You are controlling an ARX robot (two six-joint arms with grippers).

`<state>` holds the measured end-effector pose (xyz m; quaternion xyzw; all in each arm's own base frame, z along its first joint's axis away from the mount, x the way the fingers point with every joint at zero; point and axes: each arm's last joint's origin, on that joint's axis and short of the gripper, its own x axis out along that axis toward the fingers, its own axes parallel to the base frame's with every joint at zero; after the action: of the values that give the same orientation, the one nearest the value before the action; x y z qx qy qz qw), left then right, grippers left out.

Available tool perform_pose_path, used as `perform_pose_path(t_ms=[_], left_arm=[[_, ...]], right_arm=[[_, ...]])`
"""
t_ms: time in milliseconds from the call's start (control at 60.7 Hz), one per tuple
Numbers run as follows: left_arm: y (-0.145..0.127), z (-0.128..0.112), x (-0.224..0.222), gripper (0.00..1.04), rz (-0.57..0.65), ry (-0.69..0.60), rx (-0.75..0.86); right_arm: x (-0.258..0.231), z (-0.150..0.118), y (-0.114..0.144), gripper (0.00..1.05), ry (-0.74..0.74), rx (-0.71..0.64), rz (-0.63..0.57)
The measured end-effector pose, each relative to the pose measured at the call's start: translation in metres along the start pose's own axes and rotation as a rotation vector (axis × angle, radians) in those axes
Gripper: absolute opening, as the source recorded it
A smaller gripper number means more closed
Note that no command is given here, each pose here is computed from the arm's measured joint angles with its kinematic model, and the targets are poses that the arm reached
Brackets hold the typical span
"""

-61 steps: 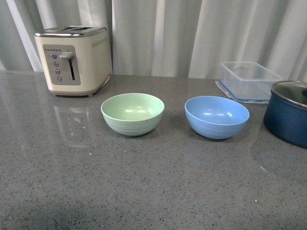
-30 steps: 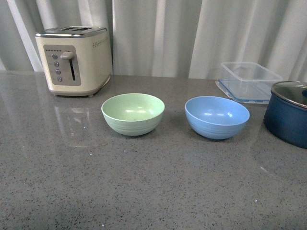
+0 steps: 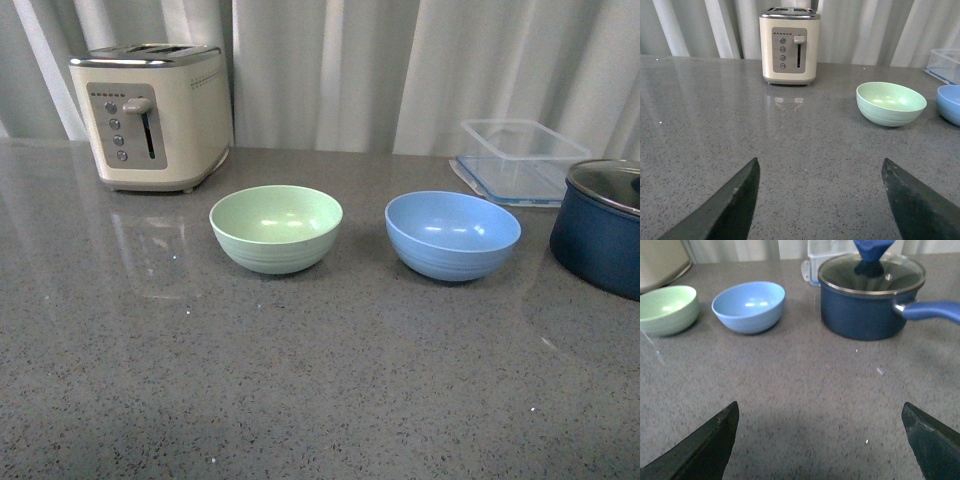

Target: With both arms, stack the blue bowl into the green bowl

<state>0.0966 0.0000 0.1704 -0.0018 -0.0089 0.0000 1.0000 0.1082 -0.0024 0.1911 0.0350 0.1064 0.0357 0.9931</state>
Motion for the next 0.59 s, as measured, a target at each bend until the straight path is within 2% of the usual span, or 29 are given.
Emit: perform_pose_path(t_ms=[82,115,181,395,593], left_arm=[[0.000,0.000,0.000,0.96,0.000,0.000,0.000],[0.000,0.000,0.000,1.00,0.000,0.000,0.001],[0.000,0.000,0.000,0.98,0.000,0.000,0.000],[0.000,0.000,0.000,0.98,0.000,0.000,0.001],[0.000,0.000,0.000,0.98,0.000,0.000,0.001]], right_arm=[[0.009,0.045,0.003,0.95,-0.049,-0.030,0.029],[0.015,0.061,0.007,0.95,-0.060,-0.044,0.060],[0.038,0.091,0.017,0.95,-0.022,-0.081,0.150],[0.102,0.126,0.046,0.95,0.075,-0.192,0.302],[0.162,0.141,0.063,0.95,0.170,-0.228,0.314]])
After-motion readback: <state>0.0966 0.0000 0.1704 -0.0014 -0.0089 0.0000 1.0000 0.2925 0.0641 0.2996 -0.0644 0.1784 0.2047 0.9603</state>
